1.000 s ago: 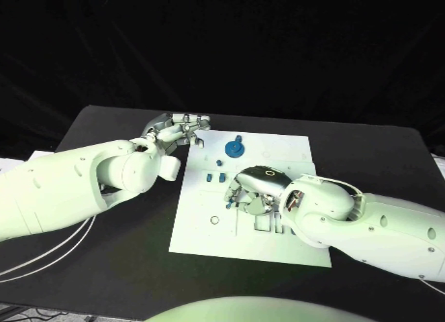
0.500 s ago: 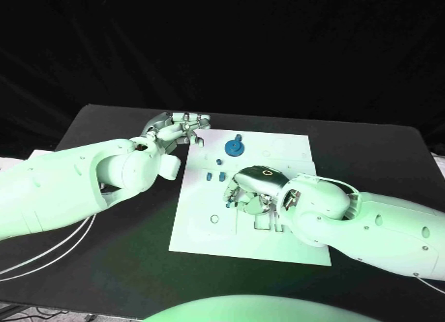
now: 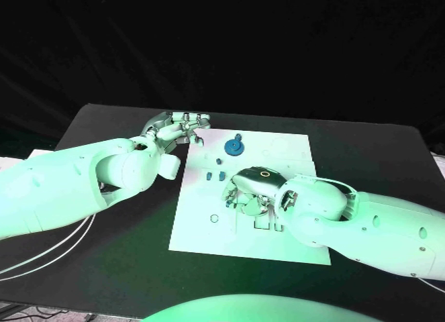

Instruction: Assemble the parts on the task board

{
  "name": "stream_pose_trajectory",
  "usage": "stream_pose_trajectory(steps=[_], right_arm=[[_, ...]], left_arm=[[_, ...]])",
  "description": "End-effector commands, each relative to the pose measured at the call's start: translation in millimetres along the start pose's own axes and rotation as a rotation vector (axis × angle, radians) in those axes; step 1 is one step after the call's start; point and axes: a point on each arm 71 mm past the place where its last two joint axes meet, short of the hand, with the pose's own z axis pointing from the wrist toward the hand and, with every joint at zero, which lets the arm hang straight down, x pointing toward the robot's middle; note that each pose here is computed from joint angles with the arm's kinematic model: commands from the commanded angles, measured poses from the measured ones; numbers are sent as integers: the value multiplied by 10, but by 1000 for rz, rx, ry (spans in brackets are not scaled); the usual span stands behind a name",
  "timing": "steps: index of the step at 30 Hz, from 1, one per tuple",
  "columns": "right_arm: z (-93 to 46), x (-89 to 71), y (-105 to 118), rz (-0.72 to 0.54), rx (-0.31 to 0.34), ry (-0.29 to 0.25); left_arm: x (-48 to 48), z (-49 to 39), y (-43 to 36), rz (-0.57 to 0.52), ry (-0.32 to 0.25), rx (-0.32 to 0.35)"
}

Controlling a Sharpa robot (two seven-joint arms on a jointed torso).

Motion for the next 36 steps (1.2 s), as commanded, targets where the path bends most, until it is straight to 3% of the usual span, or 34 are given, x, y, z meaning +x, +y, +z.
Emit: stream_pose_trajectory(steps=[1,11,15,20,28,36], right_arm=[[-12,33,-57,-24,48,6],[-62,-24,-38,-2,31,-69],[-174,-90,-83,29,39,-126],[-358,-254,-203,55,80,-158],[-622,-546,-485,25,184,-143],[-727,-606,-701,-23,246,-121]], left_arm=[[23,-1,-1,-1,17,3],[19,0,1,-1,16,0],[13,1,3,-1,15,-2],[6,0,4,-1,15,-4],[6,0,6,-2,18,-6],[9,1,7,-2,20,-6]])
